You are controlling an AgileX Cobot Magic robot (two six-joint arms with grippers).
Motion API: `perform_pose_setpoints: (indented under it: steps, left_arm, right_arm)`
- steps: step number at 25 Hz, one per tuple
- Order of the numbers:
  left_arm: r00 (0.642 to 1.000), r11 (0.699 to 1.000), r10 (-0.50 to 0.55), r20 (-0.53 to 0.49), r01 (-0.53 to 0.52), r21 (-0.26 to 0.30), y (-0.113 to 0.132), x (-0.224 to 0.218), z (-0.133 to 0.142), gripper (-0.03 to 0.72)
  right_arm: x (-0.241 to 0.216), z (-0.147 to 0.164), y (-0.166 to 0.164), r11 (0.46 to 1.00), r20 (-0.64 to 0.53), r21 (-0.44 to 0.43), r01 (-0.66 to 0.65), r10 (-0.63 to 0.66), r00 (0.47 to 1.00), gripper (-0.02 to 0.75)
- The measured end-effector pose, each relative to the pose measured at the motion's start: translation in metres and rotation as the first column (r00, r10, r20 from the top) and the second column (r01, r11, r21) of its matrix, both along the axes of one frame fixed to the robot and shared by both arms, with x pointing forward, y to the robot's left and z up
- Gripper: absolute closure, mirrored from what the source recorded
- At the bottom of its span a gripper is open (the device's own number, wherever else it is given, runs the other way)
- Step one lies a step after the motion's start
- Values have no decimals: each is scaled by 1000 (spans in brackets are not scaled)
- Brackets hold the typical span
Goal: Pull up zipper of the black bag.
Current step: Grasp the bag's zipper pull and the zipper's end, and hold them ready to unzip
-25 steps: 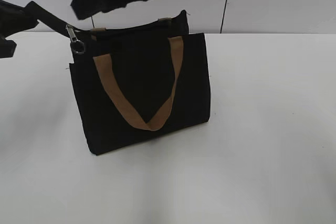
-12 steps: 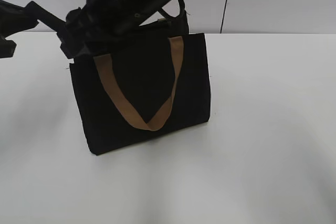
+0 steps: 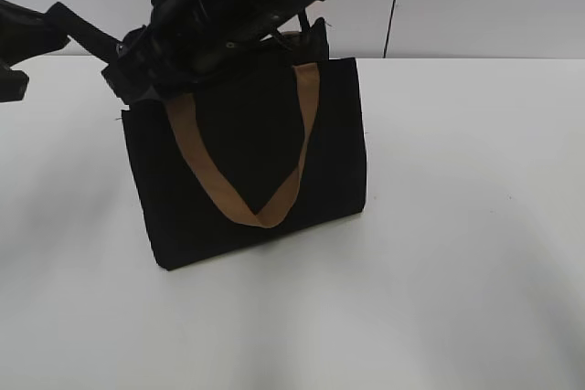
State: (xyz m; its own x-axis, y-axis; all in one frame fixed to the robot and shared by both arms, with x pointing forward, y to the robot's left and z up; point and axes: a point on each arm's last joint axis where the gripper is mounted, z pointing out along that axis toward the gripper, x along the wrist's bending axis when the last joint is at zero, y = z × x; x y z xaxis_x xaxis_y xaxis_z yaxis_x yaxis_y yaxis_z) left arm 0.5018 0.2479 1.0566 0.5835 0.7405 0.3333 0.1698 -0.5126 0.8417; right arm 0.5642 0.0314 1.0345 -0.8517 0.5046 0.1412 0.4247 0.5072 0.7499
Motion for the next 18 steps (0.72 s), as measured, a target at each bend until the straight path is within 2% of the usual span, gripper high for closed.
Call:
perform_pose_setpoints:
  steps: [18]
  left_arm:
    - [1000,1000,-4,-1,4,-2,0,0,0,666]
  right_arm:
    - [-5,0,3,999,-87,51,4,1,996,486]
